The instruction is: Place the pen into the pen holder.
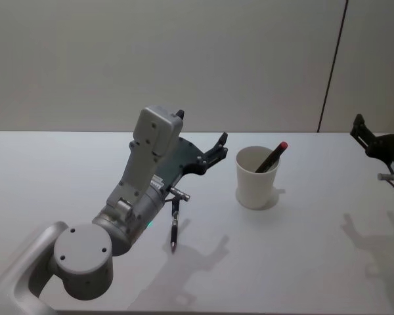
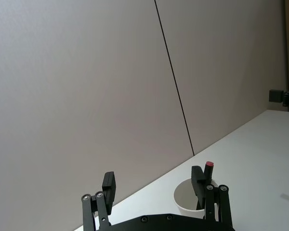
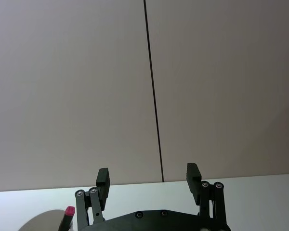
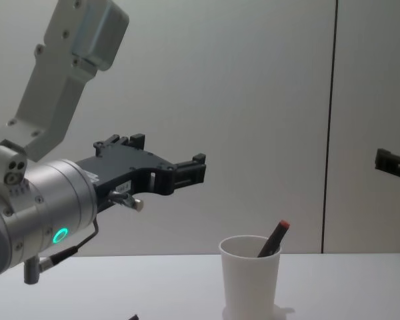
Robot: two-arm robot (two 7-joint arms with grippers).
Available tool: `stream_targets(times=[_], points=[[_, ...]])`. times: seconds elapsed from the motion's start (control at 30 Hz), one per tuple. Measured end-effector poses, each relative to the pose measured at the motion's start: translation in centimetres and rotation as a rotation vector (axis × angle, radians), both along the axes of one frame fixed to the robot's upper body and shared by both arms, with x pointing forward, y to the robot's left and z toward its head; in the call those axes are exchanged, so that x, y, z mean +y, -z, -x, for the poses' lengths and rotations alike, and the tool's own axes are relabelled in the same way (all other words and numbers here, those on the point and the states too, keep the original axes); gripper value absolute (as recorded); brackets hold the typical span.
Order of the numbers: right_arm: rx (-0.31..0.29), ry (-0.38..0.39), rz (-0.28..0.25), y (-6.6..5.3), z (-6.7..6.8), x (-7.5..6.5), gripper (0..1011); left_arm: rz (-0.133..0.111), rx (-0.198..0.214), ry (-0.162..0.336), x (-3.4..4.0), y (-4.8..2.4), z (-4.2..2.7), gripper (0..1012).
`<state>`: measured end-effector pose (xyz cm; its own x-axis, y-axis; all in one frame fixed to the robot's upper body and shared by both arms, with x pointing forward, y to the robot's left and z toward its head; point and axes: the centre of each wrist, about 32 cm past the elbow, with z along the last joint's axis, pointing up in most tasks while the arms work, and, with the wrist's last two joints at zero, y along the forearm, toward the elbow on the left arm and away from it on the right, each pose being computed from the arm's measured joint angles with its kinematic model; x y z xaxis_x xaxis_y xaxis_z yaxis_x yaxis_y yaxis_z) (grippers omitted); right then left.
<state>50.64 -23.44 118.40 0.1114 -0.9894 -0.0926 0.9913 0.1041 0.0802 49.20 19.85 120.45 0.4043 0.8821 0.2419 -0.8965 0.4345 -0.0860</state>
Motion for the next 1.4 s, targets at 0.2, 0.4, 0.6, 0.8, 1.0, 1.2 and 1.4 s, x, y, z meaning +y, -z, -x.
stream_targets(times=[0.2,0.4,0.6,0.8,1.0,1.2,1.4], points=[[0.002,0.004,-0.001,0.0,0.1,-0.1,1002,0.01,0.022,0.001,0.16,0.1,-0.07,1003],[0.004,0.007,-0.002,0.0,0.2,-0.2,1002,0.027,0.073,0.0,0.51,0.29,-0.26,1003],[0.004,0.008,-0.003,0.0,0.3,-0.2,1002,0.049,0.141,-0.008,0.95,0.46,-0.68,1003],[0.005,0.009,-0.003,0.0,0.3,-0.3,1001,0.065,0.209,-0.022,1.28,0.53,-1.17,1003],[0.005,0.01,-0.004,0.0,0.3,-0.3,1001,0.07,0.285,-0.045,1.5,0.54,-1.86,1003],[0.005,0.01,-0.004,0.0,0.3,-0.3,1002,0.068,0.362,-0.075,1.6,0.67,-2.62,1003],[0.005,0.01,-0.004,0.0,0.3,-0.3,1001,0.066,0.428,-0.104,1.6,0.87,-3.38,1003]])
